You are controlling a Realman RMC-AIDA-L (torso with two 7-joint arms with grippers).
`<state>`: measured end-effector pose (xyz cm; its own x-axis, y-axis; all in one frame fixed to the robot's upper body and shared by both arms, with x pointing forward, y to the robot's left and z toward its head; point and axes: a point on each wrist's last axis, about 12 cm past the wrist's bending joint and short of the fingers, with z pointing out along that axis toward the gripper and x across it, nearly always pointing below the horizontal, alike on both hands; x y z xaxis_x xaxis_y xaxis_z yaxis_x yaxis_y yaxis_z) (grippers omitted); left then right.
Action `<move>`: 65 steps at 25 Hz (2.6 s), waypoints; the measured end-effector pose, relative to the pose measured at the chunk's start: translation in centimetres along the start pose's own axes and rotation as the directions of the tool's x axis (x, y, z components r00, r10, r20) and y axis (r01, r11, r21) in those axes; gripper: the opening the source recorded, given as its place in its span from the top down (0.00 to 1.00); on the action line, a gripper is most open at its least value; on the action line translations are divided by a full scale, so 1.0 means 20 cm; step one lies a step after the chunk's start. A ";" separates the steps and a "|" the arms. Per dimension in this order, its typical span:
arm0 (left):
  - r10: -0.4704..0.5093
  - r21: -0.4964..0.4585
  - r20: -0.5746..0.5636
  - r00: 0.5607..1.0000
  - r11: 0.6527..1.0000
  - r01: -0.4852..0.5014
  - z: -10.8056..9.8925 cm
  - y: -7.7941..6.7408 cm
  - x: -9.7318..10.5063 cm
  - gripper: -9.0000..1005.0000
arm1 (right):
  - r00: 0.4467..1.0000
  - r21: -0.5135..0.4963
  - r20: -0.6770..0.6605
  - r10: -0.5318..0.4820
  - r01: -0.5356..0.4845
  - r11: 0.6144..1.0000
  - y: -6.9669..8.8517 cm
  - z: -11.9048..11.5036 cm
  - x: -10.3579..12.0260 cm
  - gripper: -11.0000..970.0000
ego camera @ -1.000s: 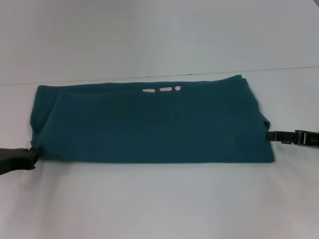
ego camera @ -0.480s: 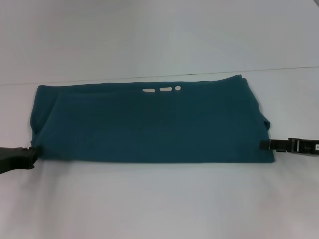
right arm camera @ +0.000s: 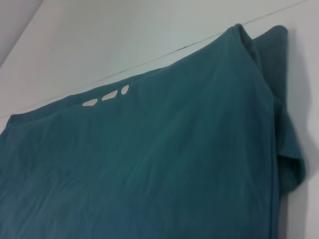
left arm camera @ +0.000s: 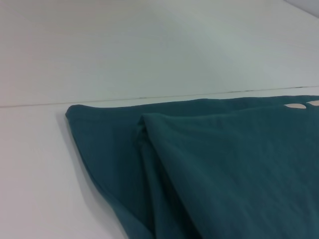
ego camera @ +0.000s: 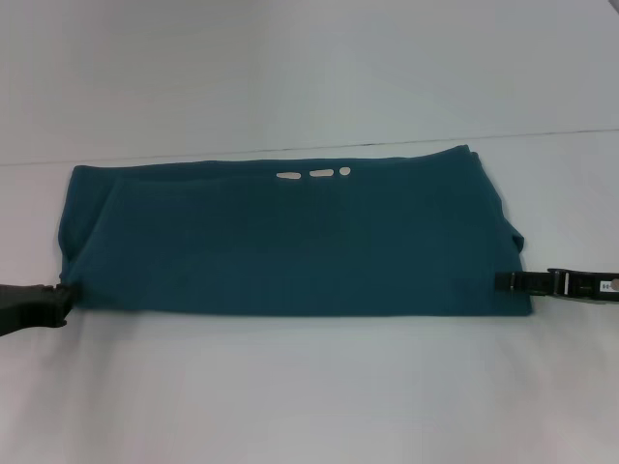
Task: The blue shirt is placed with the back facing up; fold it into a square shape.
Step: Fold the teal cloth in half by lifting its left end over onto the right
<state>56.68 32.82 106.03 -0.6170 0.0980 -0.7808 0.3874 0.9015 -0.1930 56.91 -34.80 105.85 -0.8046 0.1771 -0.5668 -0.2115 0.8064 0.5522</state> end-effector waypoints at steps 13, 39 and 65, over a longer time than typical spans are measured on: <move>0.002 -0.003 0.001 1.000 1.000 -0.002 0.00 0.00 0.00 0.99 | 1.000 0.004 -0.010 -0.007 0.007 1.000 0.01 0.01 0.00 0.21; 0.004 0.000 0.001 1.000 1.000 -0.004 0.00 0.00 0.00 0.99 | 0.998 -0.009 -0.049 -0.030 0.030 1.000 0.04 0.04 0.02 0.48; -0.033 0.067 -0.014 0.999 0.997 0.034 -0.10 -0.01 0.07 0.99 | 1.000 0.015 -0.002 -0.016 0.016 1.000 -0.03 -0.03 0.03 0.95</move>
<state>54.49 33.64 106.15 -0.6386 0.0742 -0.7659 0.4115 0.8740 -0.2584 56.22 -35.46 105.62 -0.8021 0.1635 -0.5743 -0.2157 0.8175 0.5339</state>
